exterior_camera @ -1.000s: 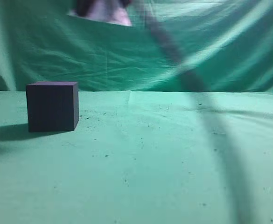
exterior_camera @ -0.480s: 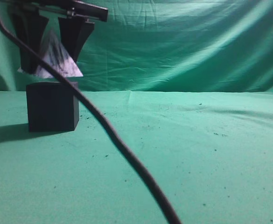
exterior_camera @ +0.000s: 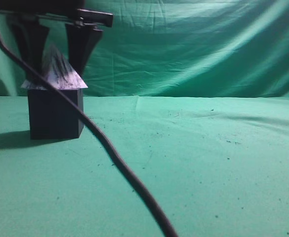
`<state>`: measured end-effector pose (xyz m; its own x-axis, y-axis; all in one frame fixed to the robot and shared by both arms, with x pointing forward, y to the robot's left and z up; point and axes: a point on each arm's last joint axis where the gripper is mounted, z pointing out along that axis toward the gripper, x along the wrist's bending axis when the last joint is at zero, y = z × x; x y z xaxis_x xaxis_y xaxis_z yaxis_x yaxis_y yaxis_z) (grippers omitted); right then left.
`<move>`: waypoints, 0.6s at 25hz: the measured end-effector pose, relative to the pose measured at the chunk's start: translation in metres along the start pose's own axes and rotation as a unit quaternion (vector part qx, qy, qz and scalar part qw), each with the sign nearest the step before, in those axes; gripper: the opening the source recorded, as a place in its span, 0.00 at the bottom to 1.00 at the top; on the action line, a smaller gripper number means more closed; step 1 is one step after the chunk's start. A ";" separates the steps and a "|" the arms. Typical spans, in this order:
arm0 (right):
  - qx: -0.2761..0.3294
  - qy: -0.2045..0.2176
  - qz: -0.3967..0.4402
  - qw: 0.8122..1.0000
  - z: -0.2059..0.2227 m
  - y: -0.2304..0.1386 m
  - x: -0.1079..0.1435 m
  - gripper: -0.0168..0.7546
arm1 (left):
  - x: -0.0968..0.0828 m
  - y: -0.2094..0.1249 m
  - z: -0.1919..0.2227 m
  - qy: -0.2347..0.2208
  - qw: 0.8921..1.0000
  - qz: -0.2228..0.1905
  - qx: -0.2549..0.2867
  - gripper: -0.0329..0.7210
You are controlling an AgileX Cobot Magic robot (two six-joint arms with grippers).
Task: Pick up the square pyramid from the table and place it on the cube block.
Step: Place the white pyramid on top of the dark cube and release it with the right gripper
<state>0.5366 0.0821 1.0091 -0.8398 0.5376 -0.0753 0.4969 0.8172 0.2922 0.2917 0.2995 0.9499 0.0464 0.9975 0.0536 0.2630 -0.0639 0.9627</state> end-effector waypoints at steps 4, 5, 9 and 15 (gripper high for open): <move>0.000 -0.003 -0.001 1.000 -0.007 -0.001 -0.001 0.87 | 0.000 0.000 0.000 0.000 1.000 0.000 0.000 0.04; -0.008 -0.004 0.000 1.000 -0.015 -0.001 -0.001 0.86 | 0.000 0.000 0.000 0.000 1.000 0.000 0.000 0.04; -0.056 -0.010 0.002 0.998 -0.068 -0.003 -0.004 0.86 | 0.000 0.000 0.000 0.000 1.000 0.000 0.000 0.04; -0.123 -0.015 0.023 0.992 -0.155 -0.020 -0.006 0.53 | 0.000 0.000 0.000 0.000 1.000 0.000 0.000 0.04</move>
<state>0.4976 0.0303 1.1512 -0.8089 0.5818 -0.0842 0.4627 0.7184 0.5194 0.2917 0.2995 0.9499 0.0464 0.9975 0.0536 0.2630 -0.0639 0.9627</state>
